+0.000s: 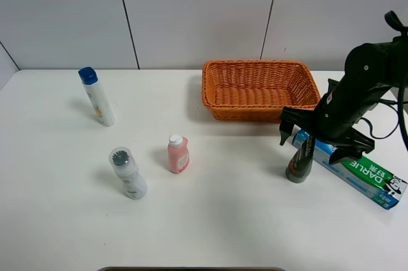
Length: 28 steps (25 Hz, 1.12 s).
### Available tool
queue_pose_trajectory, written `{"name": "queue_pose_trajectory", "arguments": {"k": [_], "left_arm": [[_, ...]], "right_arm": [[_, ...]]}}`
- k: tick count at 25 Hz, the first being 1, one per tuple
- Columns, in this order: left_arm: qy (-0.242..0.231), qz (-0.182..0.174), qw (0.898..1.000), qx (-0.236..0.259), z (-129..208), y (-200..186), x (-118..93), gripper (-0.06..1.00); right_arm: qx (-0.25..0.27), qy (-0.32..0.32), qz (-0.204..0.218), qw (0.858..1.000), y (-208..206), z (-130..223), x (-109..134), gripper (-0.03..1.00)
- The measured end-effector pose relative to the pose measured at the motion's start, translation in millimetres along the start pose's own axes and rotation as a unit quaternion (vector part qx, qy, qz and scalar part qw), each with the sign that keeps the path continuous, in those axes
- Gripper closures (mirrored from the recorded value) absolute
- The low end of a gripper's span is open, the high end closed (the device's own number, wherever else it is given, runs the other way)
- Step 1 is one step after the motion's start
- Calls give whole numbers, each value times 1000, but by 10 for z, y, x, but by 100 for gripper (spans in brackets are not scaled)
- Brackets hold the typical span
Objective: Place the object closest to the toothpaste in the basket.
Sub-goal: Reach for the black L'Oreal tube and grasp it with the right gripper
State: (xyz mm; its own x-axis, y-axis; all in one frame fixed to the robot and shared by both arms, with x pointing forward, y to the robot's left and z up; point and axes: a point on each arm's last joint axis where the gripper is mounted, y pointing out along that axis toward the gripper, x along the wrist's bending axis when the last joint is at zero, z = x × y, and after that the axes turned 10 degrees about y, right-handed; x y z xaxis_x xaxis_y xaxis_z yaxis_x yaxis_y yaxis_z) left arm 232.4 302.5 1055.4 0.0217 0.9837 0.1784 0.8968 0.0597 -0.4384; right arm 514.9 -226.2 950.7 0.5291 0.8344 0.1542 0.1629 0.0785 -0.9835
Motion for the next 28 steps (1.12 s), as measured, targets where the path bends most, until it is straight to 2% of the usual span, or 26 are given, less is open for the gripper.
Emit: {"name": "queue_pose_trajectory", "arguments": {"k": [15,28], "left_arm": [[0,0,1000,0,0,0,0,1],[0,0,1000,0,0,0,0,1]], "right_arm": [[11,-3,13,1000,208,-26,13,-2],[10,-4,12,1000,218,-28,16,-2]]}}
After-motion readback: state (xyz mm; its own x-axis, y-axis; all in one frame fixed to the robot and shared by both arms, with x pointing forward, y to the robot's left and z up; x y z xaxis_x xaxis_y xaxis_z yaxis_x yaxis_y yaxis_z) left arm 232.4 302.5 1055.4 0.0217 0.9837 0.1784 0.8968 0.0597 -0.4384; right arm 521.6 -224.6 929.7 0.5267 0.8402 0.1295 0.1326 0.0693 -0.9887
